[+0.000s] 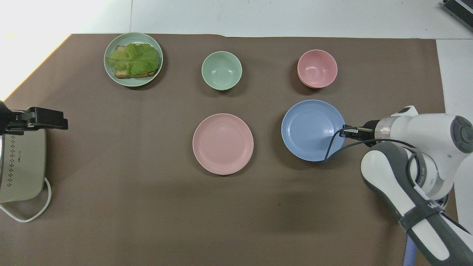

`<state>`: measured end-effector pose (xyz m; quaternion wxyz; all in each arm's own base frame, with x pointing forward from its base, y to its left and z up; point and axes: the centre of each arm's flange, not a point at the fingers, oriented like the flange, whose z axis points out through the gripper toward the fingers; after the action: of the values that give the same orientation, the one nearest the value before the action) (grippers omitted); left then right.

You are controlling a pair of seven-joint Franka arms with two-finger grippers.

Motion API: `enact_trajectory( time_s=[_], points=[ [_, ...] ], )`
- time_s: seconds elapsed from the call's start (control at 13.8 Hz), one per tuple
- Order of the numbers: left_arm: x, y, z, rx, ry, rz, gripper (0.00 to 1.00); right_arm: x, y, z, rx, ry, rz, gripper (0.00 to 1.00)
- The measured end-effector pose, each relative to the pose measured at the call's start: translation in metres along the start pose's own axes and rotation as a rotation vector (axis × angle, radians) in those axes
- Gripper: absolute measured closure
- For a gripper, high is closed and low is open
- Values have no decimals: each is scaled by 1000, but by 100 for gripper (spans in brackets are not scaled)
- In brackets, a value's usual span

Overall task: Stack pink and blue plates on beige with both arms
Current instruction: 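Carry the blue plate with the right gripper onto the pink plate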

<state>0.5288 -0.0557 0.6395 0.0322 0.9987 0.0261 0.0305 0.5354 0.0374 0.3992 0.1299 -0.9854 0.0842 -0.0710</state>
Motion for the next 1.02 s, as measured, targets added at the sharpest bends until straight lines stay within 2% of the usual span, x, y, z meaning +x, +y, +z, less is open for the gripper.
enact_trajectory(
  time_s=[0.15, 0.51, 0.87, 1.02],
  points=[
    [9, -1, -6, -5, 16, -2, 0, -11, -32, -9, 15, -2, -22, 95],
    [16, -2, -20, -11, 47, -5, 0, -44, -156, 7, 45, -31, 56, 95],
    [17, -8, -21, -10, 49, -16, 0, -51, -212, 68, 32, -32, 42, 95],
    [17, -8, -21, -10, 49, -16, 0, -58, -219, 85, -6, -40, -7, 95]
  ],
)
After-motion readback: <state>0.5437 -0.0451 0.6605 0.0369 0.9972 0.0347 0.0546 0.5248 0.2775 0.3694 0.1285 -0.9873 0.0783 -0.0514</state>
